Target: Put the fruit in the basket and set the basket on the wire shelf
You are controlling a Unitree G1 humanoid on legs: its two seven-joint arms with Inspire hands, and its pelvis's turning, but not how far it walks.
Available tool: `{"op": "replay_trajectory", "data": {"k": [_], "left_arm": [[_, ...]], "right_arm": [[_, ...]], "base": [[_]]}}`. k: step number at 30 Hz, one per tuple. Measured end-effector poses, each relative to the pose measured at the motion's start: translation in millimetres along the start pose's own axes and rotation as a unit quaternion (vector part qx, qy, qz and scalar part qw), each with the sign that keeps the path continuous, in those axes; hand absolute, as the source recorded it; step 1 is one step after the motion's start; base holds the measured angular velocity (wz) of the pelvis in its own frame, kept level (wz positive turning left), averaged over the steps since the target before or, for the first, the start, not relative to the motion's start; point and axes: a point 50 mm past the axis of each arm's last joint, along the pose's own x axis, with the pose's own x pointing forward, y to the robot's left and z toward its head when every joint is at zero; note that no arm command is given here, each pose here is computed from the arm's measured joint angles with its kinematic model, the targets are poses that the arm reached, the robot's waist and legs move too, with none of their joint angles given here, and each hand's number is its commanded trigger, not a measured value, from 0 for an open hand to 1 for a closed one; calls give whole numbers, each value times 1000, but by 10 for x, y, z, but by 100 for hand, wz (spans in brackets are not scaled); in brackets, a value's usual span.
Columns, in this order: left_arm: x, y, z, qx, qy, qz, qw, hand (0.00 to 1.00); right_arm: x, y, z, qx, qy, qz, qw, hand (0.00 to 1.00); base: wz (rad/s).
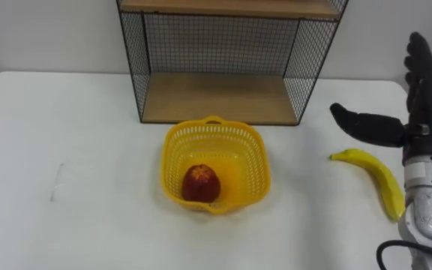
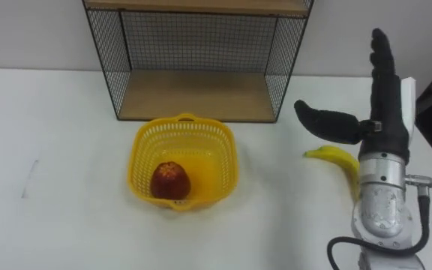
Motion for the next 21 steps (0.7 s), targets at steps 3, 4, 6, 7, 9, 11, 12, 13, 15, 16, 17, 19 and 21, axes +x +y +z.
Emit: {"op": "replay_trajectory", "data": {"k": [3,4,6,7,9,11,12,13,15,16,17,19,21], "left_arm": [[4,5,20,0,-4,1,1000,0],[4,5,20,0,-4,1,1000,0],[3,5,19,0,-4,1,1000,0],[3,5,17,0,-3,1,1000,0],[2,1,12,1,-2,0,1000,0],[1,-2,6,1,0,0,1000,0],[1,-3,-2,1,3,-1,1000,0],[-2,-5,-23,2,10,-1,1000,0],[-5,-7,-46,1,15,-1,1000,0],[-5,-5,-46,1,15,0,1000,0],[-4,-3,-39,0,14,0,1000,0],[-6,5,-59,-3,17,2,1000,0],[-4,23,-58,-11,18,5,1000,0]], "right_arm": [[6,-46,-27,-1,6,-17,1000,0],[8,-64,-35,-2,7,-24,1000,0],[15,-99,-63,-7,12,-30,999,0],[27,-126,-85,-16,15,-30,999,0],[59,-166,-130,-31,23,-29,999,0],[87,-199,-182,-43,34,-30,998,0],[89,-212,-210,-47,40,-30,998,0],[92,-222,-248,-50,49,-31,997,0],[99,-256,-314,-53,64,-35,996,0],[98,-285,-344,-55,72,-40,995,0],[98,-293,-352,-57,75,-41,995,0],[85,-309,-418,-67,88,-41,993,0],[67,-314,-483,-71,102,-36,992,0]], "base": [[-1],[-4],[-4],[0],[2],[6],[7],[5],[2],[5],[0],[0],[0]]}}
